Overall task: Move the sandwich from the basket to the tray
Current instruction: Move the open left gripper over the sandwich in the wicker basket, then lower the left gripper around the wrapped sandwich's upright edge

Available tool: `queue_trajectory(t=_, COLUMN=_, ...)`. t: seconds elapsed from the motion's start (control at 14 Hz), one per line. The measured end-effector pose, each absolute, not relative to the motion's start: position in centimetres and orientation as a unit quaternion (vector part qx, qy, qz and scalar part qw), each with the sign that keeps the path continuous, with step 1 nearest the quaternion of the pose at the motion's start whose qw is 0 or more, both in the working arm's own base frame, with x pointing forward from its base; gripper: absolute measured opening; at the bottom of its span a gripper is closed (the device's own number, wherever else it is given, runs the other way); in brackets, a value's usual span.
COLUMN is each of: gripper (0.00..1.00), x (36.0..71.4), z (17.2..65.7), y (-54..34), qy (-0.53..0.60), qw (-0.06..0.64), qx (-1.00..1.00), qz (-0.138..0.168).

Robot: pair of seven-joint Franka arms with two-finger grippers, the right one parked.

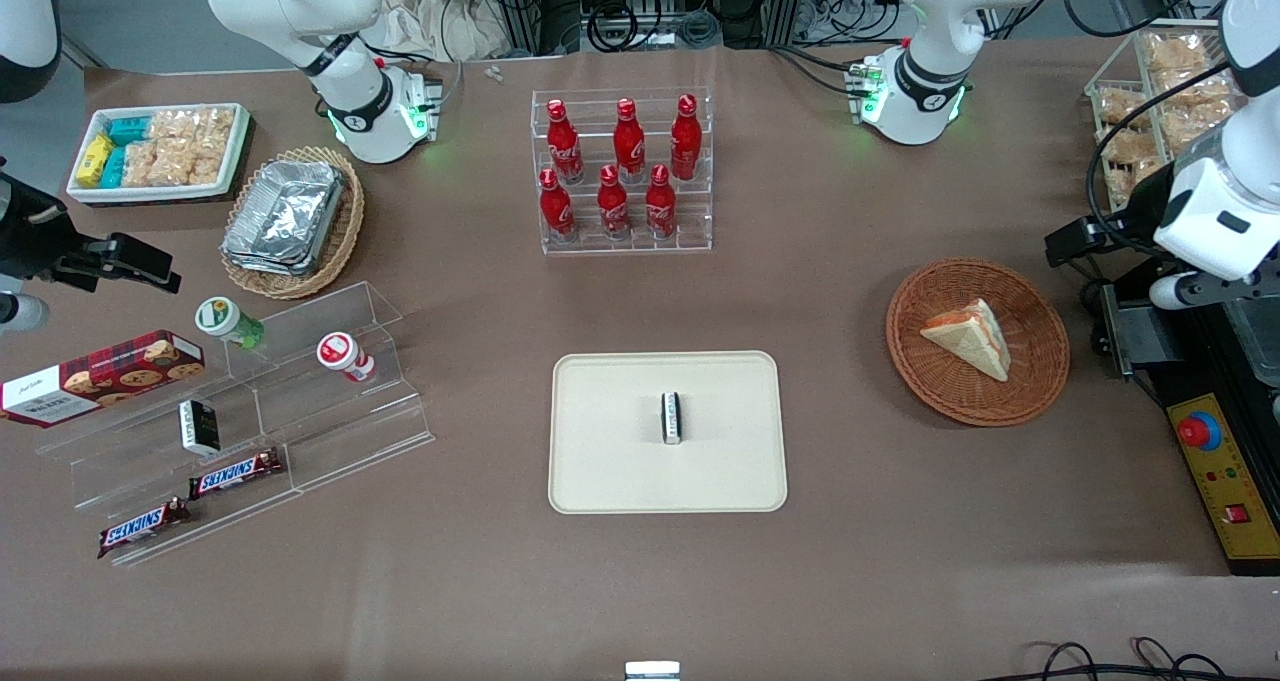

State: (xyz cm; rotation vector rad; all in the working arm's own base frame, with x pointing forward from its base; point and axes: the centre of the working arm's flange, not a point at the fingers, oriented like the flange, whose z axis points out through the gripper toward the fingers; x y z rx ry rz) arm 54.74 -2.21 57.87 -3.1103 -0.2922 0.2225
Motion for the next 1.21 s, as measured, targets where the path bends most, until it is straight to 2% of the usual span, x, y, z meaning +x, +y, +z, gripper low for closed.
queue_trajectory(t=0.21, gripper=1.0, x=54.5, z=55.8, y=-1.2, qy=-0.105, qw=0.006, qx=-0.991, qz=0.081)
queue_trajectory(t=0.57, gripper=1.0, x=53.9, z=51.0, y=-0.5, qy=-0.126, qw=0.004, qx=-0.99, qz=0.061)
queue_trajectory(t=0.79, gripper=1.0, x=53.6, z=45.9, y=-0.6, qy=-0.163, qw=0.003, qx=-0.986, qz=0.039)
queue_trajectory(t=0.93, gripper=1.0, x=52.7, z=42.3, y=-0.6, qy=-0.184, qw=0.004, qx=-0.982, qz=0.04)
queue_trajectory(t=1.21, gripper=1.0, x=51.9, z=39.2, y=-0.6, qy=-0.245, qw=0.007, qx=-0.969, qz=0.04)
